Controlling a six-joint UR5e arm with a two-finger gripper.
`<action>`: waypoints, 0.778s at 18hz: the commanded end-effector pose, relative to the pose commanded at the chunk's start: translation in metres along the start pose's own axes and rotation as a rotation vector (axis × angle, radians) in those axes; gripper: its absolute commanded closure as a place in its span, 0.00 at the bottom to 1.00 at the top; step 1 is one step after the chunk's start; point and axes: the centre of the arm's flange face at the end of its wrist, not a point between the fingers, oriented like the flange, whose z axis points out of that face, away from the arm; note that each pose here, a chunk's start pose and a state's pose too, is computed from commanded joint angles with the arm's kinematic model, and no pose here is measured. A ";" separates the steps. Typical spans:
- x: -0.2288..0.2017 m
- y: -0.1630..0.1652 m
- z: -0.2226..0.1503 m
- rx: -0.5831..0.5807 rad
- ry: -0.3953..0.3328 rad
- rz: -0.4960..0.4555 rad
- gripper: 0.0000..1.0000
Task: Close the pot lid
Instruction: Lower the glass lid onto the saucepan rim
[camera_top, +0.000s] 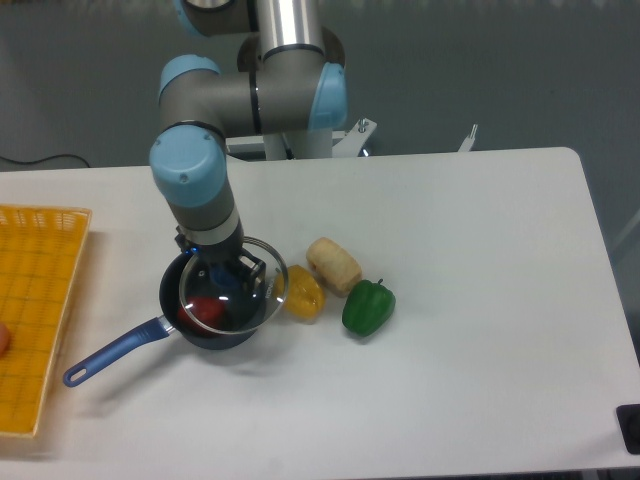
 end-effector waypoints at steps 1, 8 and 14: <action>0.002 0.000 -0.001 -0.001 0.001 -0.002 0.56; 0.011 -0.004 0.005 -0.011 0.006 0.014 0.56; 0.016 -0.009 0.015 -0.040 -0.005 0.030 0.56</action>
